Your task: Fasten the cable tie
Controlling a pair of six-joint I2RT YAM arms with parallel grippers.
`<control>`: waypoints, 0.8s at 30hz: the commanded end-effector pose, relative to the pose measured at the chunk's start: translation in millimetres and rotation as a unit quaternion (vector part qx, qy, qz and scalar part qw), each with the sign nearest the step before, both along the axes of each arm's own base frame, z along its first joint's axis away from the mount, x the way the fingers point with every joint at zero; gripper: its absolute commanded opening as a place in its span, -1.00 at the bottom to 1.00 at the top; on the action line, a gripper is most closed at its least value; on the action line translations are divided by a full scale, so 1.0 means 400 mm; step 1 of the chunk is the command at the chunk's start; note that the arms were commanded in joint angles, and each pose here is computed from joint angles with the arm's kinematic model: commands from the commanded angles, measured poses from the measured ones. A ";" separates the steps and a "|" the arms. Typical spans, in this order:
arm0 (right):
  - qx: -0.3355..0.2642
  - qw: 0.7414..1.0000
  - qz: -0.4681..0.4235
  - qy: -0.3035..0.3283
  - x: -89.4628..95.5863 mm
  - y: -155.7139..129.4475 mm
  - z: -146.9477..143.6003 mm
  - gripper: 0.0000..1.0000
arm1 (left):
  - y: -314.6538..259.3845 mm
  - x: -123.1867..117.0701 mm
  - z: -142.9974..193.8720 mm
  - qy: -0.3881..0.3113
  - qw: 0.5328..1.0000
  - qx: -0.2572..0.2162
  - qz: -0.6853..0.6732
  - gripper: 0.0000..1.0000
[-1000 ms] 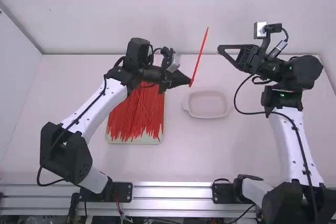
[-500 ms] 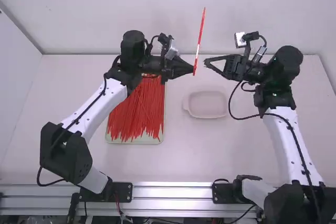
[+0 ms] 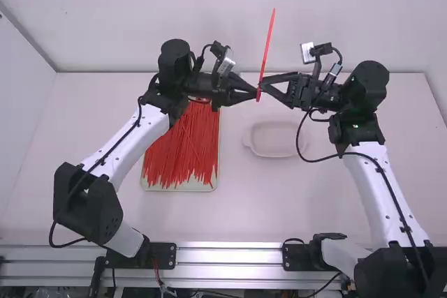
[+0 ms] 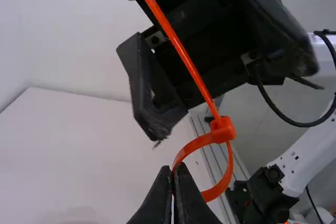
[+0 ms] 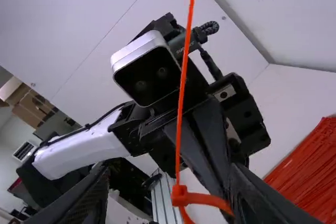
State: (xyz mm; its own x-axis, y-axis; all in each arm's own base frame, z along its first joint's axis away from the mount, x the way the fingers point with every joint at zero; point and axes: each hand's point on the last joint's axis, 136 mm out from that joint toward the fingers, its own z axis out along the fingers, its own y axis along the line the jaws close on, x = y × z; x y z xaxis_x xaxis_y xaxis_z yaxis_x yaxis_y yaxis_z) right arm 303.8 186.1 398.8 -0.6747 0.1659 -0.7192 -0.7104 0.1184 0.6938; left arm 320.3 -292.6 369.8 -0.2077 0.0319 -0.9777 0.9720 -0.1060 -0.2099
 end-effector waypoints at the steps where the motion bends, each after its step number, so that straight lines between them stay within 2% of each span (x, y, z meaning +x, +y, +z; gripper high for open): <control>1: 0.002 1.000 -0.009 -0.030 -0.005 -0.002 0.040 0.13 | -0.008 -0.019 -0.010 0.012 1.000 0.002 -0.024 -0.96; 7: 0.003 0.999 -0.014 -0.030 -0.001 -0.003 0.041 0.04 | -0.017 -0.027 -0.007 0.006 1.000 0.000 -0.029 -0.96; 15: 0.003 0.999 -0.014 -0.030 -0.001 -0.003 0.041 -0.25 | -0.017 -0.027 -0.005 0.004 1.000 -0.001 -0.029 -0.96; 21: 0.003 1.000 -0.007 -0.030 -0.008 0.008 0.041 -0.30 | -0.029 -0.037 -0.005 0.004 0.999 -0.001 -0.035 -0.96; 22: 0.003 0.999 -0.003 -0.031 -0.012 0.014 0.041 -0.37 | -0.031 -0.039 -0.005 0.004 0.999 -0.001 -0.036 -0.96; 24: 0.003 1.000 0.001 -0.031 -0.015 0.019 0.041 -0.94 | -0.032 -0.041 -0.005 0.004 0.999 -0.001 -0.037 -0.95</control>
State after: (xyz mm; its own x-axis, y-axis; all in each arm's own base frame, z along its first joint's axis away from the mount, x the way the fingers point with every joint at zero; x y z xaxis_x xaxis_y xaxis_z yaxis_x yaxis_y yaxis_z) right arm 305.9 190.3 399.7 -0.6612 0.1775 -0.7289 -0.7188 0.1283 0.6833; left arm 309.5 -300.8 371.6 -0.2057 0.0369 -0.9779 0.9665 -0.1493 -0.2090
